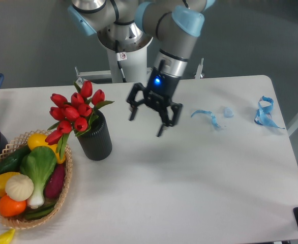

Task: Pick up the flowers from the vase
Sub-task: 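Move the open gripper toward the red tulip stems above the black vase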

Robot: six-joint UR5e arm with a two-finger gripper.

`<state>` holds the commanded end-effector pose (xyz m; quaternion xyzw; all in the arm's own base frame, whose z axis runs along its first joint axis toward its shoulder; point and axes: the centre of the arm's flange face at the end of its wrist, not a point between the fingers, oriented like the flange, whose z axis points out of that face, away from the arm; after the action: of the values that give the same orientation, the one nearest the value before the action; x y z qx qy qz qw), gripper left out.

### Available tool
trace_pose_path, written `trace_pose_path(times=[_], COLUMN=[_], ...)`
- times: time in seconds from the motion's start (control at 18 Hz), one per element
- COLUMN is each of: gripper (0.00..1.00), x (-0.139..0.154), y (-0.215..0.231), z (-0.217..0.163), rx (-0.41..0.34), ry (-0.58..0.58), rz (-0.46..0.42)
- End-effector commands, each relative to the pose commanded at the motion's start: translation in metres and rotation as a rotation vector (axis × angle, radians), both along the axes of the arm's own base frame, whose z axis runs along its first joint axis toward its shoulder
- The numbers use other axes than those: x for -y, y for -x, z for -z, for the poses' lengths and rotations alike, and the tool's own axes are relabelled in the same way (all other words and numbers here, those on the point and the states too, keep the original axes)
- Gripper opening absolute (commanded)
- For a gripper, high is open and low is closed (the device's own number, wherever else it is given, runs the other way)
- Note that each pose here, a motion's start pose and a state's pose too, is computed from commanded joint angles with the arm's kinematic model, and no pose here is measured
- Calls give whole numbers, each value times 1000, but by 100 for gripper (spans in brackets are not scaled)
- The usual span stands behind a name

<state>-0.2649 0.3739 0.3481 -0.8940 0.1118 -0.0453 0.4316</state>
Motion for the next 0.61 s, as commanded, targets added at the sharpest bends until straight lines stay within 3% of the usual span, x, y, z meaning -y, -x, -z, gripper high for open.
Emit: trace_pose_path(times=[0.22, 0.61], gripper=[100, 100], x=[-9, -22], y=[-48, -71], z=[13, 15], rx=[39, 115], ry=[-33, -102], rz=[97, 167])
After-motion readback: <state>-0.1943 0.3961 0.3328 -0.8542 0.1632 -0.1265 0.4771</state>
